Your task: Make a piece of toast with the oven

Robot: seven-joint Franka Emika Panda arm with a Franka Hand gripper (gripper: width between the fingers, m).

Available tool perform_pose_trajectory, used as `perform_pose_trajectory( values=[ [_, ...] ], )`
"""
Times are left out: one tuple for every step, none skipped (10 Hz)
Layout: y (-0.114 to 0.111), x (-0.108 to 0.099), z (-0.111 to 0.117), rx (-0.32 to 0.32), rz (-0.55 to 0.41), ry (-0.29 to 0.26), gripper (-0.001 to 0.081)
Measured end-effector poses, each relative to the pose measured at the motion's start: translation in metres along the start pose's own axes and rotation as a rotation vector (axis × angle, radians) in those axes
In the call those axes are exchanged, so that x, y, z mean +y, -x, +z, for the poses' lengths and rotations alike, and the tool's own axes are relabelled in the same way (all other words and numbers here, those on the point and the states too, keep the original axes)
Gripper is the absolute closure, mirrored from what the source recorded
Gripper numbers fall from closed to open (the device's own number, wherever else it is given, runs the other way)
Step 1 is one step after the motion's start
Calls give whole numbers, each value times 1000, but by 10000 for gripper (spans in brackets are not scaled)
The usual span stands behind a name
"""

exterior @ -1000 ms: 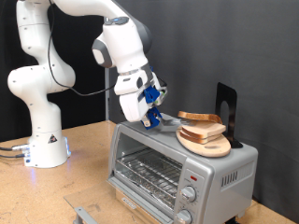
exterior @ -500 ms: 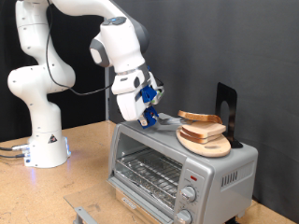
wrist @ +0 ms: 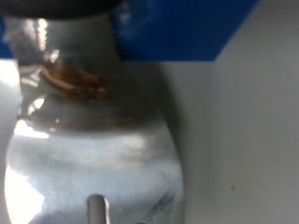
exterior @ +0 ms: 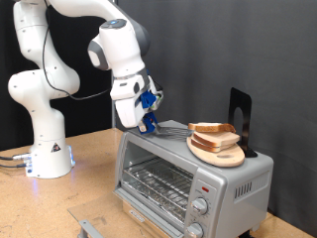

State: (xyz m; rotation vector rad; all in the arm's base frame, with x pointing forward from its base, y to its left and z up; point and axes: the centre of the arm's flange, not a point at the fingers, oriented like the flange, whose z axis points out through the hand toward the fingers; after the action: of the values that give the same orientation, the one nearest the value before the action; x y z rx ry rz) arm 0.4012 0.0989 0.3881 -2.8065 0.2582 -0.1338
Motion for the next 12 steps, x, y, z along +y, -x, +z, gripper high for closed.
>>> perform_pose_trajectory(
  values=[
    [2, 1, -1, 3, 0, -1, 405],
    [4, 0, -3, 7, 0, -5, 405],
    [5, -2, -5, 12, -2, -13, 415],
    [7, -6, -7, 15, -5, -21, 415],
    [10, -10, -8, 17, -12, -26, 420],
    [13, -15, -8, 18, -23, -28, 420],
    [15, -21, -9, 22, -36, -31, 420],
    [18, -27, -8, 26, -43, -29, 420],
    [21, -33, -6, 30, -43, -25, 420],
    [23, -38, -5, 33, -38, -22, 420],
    [25, -42, -3, 35, -31, -18, 420],
    [26, -45, -1, 39, -24, -14, 420]
  ],
)
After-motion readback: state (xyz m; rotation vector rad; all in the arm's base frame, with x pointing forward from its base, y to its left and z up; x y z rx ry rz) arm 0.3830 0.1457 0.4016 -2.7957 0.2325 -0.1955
